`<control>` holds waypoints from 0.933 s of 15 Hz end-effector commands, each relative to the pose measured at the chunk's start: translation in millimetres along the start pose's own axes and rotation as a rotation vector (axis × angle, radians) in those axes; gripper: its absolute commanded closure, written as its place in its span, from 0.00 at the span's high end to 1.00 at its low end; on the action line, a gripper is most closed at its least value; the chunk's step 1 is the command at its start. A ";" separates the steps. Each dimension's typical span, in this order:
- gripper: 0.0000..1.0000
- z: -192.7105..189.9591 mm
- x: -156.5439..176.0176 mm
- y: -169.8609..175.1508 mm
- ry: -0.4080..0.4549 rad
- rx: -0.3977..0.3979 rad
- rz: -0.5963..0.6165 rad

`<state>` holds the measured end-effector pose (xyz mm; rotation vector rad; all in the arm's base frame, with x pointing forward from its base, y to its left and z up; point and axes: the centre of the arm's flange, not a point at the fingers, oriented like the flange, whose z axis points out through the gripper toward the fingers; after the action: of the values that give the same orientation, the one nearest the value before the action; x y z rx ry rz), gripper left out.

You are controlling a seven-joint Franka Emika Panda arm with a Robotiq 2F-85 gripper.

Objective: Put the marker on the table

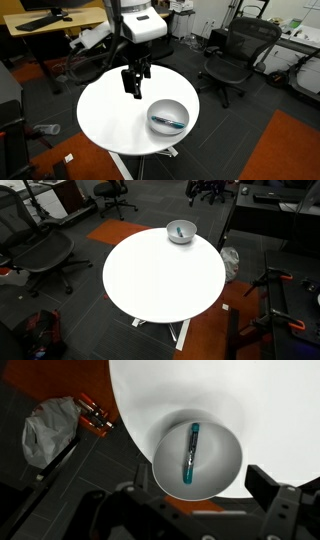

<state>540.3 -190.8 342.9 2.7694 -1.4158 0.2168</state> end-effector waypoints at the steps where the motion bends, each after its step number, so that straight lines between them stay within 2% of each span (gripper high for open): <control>1: 1.00 12.7 23.8 -19.0 -0.001 0.003 0.046; 8: 1.00 50.0 37.7 -36.5 -0.029 -0.003 0.056; 14: 1.00 61.2 30.3 -29.2 -0.042 -0.016 0.048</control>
<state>588.4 -203.2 287.6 2.7452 -1.4880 0.1478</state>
